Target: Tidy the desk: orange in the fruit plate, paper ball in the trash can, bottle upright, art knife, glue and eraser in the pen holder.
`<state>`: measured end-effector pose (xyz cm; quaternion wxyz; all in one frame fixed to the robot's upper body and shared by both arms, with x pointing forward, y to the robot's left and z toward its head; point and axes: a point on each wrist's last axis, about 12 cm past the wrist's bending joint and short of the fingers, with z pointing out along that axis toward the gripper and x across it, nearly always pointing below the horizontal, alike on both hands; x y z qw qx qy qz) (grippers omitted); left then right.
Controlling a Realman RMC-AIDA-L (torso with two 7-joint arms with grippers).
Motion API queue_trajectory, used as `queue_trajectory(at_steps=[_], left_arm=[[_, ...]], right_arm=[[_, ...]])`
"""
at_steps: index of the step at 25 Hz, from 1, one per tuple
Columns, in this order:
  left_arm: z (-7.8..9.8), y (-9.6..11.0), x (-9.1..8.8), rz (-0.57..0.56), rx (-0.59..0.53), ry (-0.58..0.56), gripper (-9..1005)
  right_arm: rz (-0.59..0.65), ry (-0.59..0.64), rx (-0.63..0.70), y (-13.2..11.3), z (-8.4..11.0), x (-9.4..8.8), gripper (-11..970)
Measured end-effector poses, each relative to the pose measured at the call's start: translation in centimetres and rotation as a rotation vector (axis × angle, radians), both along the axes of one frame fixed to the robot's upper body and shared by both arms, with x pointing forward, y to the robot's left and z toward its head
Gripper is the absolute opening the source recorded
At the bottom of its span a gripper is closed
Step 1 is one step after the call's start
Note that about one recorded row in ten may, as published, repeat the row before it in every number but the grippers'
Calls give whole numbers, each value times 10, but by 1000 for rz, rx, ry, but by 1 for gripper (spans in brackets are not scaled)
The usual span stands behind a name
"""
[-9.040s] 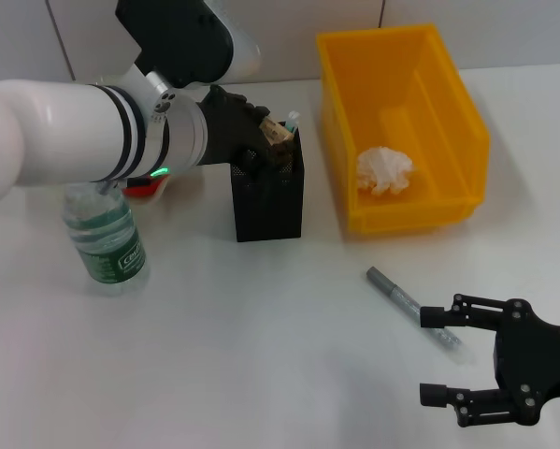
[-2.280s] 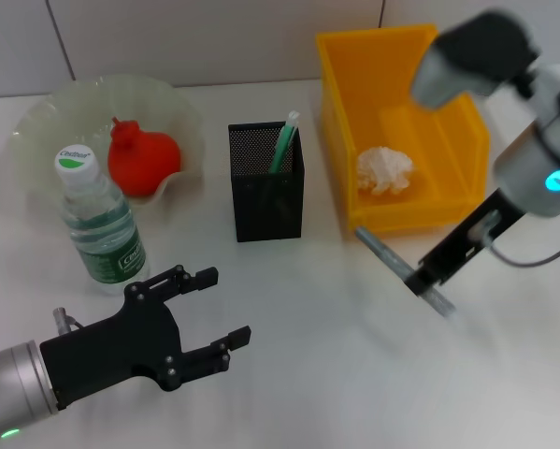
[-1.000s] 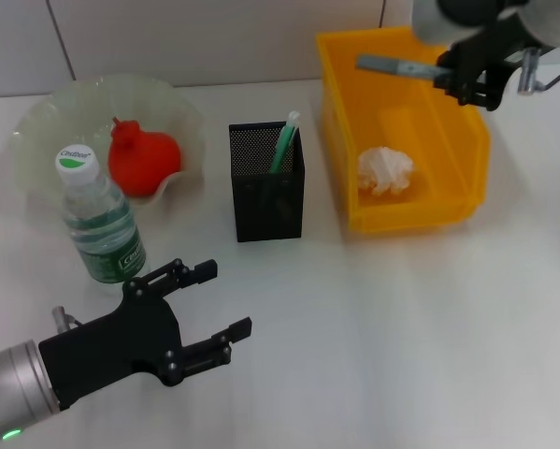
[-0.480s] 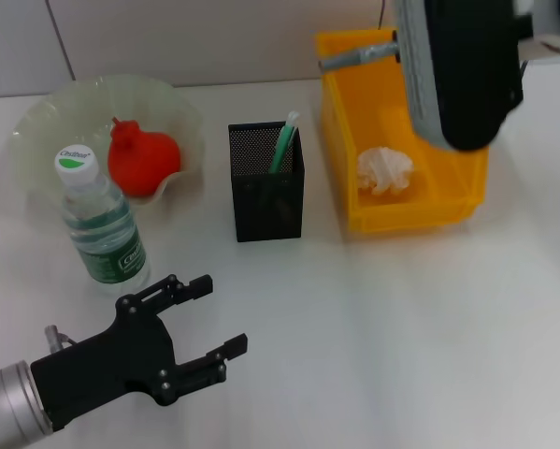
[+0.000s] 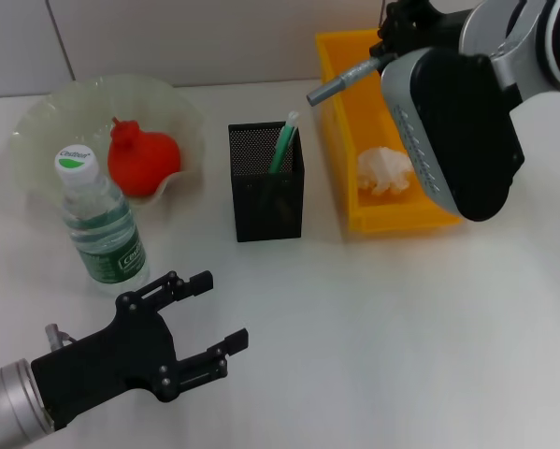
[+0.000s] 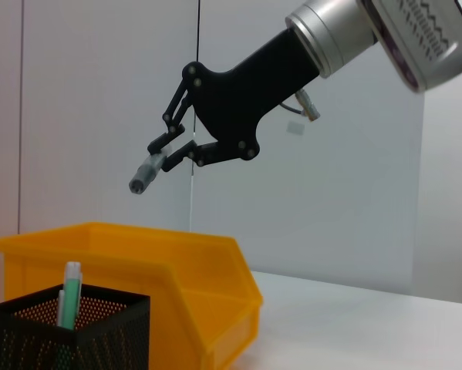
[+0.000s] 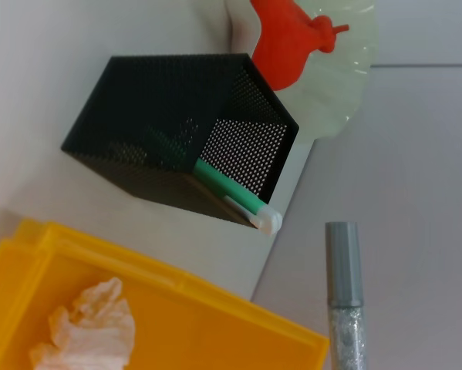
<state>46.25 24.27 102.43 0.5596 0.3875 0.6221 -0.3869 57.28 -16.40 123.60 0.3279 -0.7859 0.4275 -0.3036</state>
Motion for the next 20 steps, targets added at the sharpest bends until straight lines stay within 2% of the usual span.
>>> queue_trajectory(at_steps=[9, 20], left_arm=[[-1, 0, -1, 3, -4, 8, 784], [-2, -1, -1, 7, -10, 14, 784]], right_arm=[[96, -80, -75, 10, -18, 16, 128], [202, -91, -169, 26, -30, 18, 126]])
